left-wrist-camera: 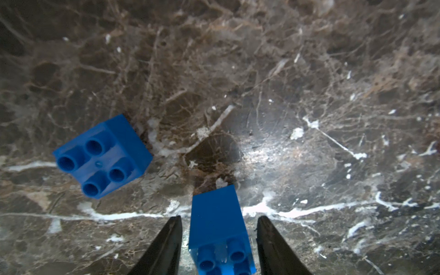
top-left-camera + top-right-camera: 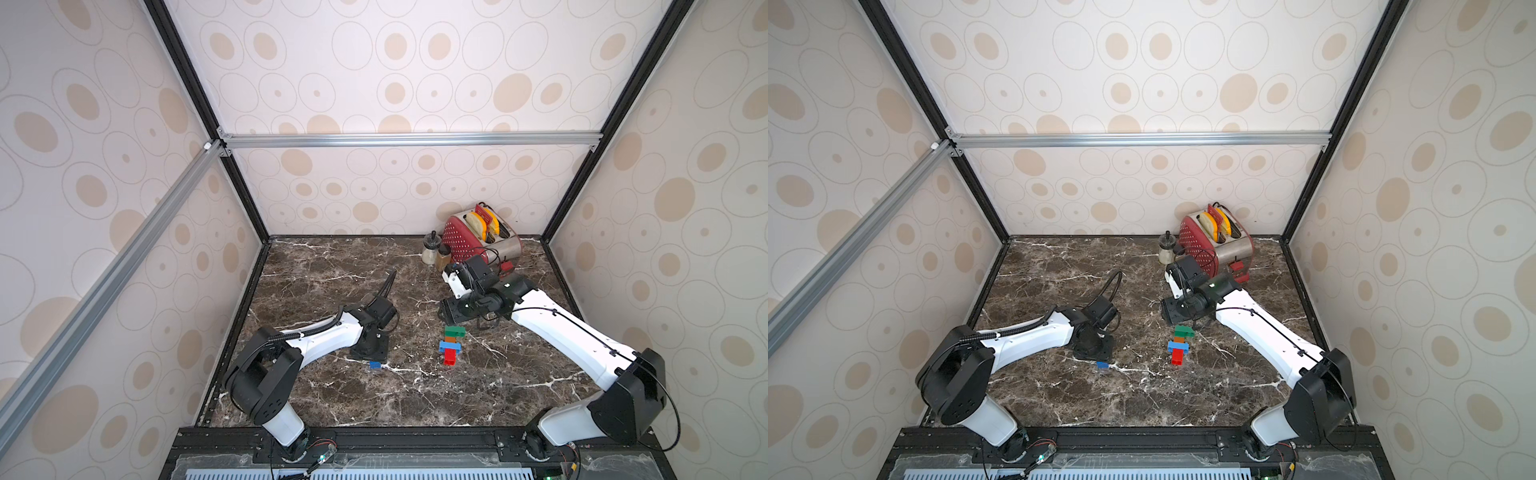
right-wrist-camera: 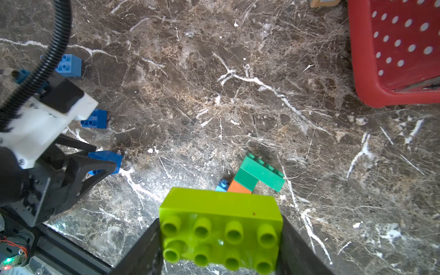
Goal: Assemble the letter f with lego
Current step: Adjust the lego brick at the center of the board.
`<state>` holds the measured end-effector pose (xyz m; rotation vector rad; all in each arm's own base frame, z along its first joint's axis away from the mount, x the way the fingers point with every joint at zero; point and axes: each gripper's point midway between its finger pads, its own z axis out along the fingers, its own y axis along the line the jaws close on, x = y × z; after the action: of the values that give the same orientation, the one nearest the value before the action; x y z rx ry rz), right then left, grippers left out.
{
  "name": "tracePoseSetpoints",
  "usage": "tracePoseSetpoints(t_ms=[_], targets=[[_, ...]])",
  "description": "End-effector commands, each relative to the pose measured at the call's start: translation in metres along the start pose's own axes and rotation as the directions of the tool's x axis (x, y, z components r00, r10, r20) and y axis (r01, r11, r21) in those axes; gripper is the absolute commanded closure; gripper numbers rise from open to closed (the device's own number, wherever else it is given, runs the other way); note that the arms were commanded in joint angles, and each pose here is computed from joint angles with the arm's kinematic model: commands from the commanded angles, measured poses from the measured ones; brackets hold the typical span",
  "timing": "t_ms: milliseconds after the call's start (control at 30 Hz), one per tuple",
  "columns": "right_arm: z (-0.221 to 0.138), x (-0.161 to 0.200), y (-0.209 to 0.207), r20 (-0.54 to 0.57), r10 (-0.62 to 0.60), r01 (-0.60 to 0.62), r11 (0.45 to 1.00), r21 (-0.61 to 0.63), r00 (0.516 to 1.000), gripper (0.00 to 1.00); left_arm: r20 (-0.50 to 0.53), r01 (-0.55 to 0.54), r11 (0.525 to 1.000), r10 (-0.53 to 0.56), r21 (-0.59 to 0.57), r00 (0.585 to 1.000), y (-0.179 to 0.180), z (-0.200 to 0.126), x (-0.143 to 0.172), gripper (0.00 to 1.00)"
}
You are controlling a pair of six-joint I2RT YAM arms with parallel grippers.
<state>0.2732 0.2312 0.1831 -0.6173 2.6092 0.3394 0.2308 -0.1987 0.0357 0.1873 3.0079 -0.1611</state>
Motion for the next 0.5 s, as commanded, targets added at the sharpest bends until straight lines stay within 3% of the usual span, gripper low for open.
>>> tracePoseSetpoints(t_ms=[0, 267, 467], targets=[[-0.0065, 0.0008, -0.0006, 0.018, -0.003, 0.003, 1.000, -0.015, 1.000, 0.43, 0.029, 0.014, 1.000, -0.015, 0.025, 0.999, -0.0125, -0.0057, -0.0109, 0.51], [-0.0079, 0.0000, -0.0012, 0.027, 0.004, -0.004, 1.000, -0.027, 1.000, 0.44, 0.014, 0.053, 0.998, -0.053, -0.018, 0.999, -0.0077, 0.0027, -0.0091, 0.67], [-0.0076, 0.0016, -0.0028, 0.027, 0.010, -0.009, 1.000, -0.029, 1.000, 0.44, 0.024, 0.072, 0.997, -0.071, -0.018, 0.997, -0.0114, 0.0037, -0.0151, 0.72]])
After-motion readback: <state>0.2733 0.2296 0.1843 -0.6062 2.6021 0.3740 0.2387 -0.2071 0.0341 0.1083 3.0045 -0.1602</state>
